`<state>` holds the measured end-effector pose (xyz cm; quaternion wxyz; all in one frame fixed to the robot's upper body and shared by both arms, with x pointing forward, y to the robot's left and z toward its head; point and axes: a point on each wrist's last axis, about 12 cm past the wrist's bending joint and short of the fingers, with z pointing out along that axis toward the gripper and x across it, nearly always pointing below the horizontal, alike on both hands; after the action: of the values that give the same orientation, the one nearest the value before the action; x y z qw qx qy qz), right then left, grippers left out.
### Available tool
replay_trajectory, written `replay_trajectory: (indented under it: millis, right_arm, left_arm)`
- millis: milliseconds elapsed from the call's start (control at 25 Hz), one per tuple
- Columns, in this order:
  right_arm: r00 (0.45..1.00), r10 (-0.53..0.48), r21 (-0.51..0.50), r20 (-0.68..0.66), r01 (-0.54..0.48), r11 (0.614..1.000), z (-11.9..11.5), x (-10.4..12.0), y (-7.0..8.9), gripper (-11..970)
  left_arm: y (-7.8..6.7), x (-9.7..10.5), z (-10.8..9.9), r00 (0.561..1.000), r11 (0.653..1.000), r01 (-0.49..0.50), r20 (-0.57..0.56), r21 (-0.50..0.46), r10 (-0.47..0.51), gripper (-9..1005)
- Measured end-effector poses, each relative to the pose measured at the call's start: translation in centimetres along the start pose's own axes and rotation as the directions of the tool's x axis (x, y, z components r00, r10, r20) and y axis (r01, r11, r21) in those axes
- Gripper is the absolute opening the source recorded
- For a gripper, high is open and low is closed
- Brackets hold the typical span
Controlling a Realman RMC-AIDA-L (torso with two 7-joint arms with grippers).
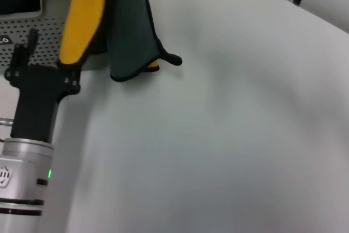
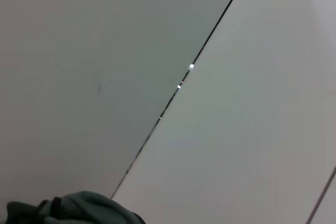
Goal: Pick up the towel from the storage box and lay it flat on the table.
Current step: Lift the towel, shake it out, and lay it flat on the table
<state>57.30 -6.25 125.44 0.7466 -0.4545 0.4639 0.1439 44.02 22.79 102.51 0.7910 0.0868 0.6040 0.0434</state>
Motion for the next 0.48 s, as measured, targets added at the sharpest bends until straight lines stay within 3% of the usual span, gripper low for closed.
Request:
replay_trajectory:
  millis: [480]
  right_arm:
    - [1.0, 0.008, 0.037, -0.028, -0.007, 0.999, 0.1, 0.9, -1.4, 40]
  left_arm:
    - [-1.1, -0.6, -0.4, 0.998, 0.993, -0.015, 0.066, 0.116, 0.007, 576]
